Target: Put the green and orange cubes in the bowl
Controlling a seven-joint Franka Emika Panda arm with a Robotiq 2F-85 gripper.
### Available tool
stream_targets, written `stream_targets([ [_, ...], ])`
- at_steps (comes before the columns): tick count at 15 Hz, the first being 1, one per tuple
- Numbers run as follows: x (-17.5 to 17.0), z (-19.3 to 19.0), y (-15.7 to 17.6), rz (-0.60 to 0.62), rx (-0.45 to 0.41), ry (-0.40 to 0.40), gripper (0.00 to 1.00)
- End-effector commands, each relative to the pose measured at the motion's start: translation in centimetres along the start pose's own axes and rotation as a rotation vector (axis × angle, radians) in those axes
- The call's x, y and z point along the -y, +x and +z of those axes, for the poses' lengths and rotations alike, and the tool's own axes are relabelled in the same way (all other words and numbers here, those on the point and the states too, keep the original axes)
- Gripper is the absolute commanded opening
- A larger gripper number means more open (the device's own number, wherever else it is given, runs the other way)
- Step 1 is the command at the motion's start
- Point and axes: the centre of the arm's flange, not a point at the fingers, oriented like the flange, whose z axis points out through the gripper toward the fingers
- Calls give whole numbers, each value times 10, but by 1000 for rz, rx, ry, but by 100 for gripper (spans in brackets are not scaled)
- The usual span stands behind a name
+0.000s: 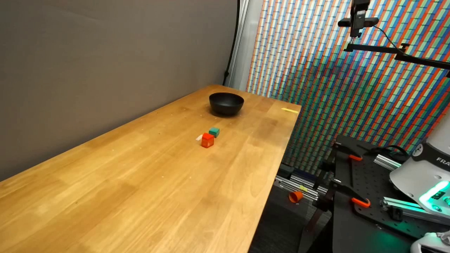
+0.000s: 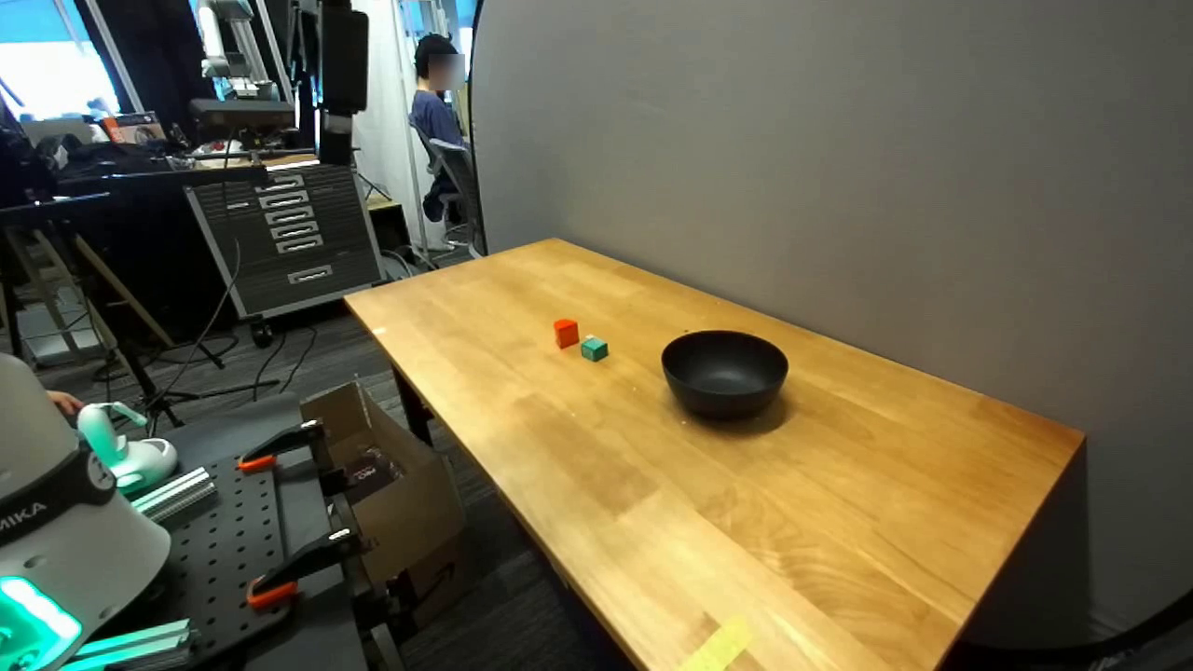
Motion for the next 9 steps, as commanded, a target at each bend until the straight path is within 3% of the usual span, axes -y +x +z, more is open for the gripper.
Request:
stream_targets([
  [1, 3, 25, 49, 96, -125, -92, 100],
  [2, 6, 46, 81, 84, -137, -99, 100],
  [5, 12, 84, 130, 88, -199, -134, 100],
  [9, 16, 154, 206, 38, -182, -150, 100],
])
